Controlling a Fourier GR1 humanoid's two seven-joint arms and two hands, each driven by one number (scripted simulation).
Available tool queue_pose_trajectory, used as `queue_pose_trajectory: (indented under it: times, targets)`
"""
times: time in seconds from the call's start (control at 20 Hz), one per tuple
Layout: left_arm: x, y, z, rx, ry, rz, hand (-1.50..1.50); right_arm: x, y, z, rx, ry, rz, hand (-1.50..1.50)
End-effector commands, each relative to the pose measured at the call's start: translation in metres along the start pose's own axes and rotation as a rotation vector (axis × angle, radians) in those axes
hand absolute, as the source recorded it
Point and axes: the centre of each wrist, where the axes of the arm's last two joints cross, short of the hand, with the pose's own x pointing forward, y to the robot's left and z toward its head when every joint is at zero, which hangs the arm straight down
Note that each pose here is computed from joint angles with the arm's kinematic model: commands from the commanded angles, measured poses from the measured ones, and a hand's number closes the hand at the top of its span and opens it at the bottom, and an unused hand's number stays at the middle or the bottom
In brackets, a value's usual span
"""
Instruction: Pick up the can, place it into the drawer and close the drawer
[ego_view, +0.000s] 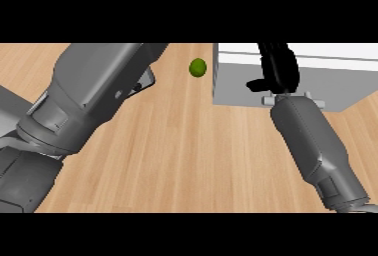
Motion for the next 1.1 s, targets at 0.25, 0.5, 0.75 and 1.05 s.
queue_pose_trajectory:
  times: [0.25, 0.5, 0.75, 1.05]
  targets:
    - [0.010, 0.018, 0.004, -0.027, 0.001, -0.007, -1.50, 0.017, -0.014, -0.048, -0.078, 0.018, 0.050, -1.50]
    - [-0.004, 0.037, 0.008, -0.042, -0.002, -0.014, -1.50, 0.013, -0.031, -0.065, -0.106, 0.009, 0.041, -1.50]
    - [-0.004, 0.055, 0.009, -0.032, -0.008, -0.005, -1.50, 0.031, -0.039, -0.078, -0.121, 0.005, -0.039, -1.50]
    - [-0.015, 0.064, 0.017, -0.048, -0.008, 0.003, -1.50, 0.047, -0.031, -0.076, -0.120, -0.013, -0.182, -1.50]
